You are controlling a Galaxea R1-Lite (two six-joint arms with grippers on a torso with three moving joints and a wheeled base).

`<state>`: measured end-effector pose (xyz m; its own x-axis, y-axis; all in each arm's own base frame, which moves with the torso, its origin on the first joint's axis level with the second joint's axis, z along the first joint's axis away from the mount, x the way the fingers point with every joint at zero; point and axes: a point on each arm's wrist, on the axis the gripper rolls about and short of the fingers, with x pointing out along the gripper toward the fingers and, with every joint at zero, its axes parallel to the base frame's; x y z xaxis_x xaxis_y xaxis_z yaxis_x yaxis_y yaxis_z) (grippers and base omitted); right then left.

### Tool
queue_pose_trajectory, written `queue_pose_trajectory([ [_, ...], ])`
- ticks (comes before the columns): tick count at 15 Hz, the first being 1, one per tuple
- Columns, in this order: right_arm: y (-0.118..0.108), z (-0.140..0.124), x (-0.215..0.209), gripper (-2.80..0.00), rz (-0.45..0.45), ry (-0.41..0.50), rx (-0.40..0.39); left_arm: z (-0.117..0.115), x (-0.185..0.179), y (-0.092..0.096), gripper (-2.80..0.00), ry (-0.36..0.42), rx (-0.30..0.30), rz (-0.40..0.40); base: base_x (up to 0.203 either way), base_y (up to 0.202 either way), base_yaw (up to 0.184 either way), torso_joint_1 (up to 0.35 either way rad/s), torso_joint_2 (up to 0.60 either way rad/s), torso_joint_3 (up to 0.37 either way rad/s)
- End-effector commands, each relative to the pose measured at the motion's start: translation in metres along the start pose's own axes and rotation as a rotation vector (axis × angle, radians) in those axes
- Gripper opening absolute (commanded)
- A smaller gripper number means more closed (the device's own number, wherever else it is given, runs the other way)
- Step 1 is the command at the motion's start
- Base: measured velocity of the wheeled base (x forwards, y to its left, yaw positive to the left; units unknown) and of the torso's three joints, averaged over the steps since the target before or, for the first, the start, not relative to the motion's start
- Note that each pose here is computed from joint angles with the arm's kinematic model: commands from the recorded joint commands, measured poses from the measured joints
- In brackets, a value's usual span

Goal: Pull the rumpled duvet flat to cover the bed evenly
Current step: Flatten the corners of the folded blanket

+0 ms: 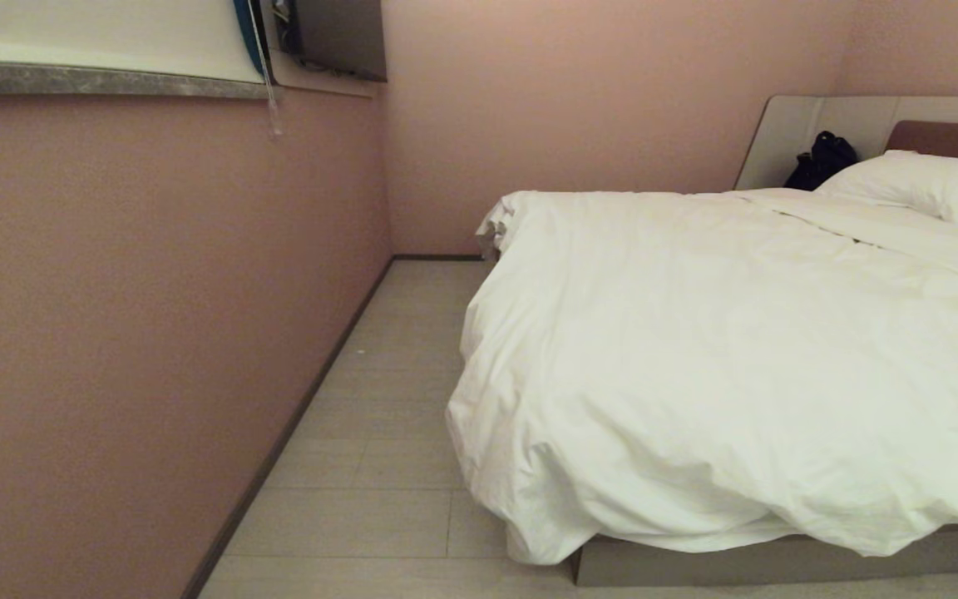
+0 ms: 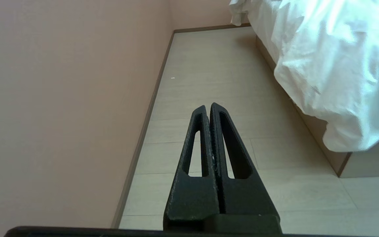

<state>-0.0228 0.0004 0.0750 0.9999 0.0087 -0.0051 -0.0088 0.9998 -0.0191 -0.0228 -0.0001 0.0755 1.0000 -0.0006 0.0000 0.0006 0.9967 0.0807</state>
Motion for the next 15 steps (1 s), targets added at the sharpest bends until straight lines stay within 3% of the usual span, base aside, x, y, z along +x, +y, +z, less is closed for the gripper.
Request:
queue_pose_trajectory([
  [1, 0.0, 0.0, 0.0, -2.8, 0.001, -0.001, 0.001, -0.0002, 0.0, 0.0, -2.8, 0.002, -0.003, 0.001, 0.106, 0.0, 0.0, 0.005, 0.0, 0.001],
  [15, 0.0, 0.0002, 0.0, -2.8, 0.0, -0.002, 0.001, 0.0, 0.0, -0.0001, -2.8, 0.0, -0.004, -0.002, 0.005, 0.0, 0.0, 0.001, 0.0, 0.0],
])
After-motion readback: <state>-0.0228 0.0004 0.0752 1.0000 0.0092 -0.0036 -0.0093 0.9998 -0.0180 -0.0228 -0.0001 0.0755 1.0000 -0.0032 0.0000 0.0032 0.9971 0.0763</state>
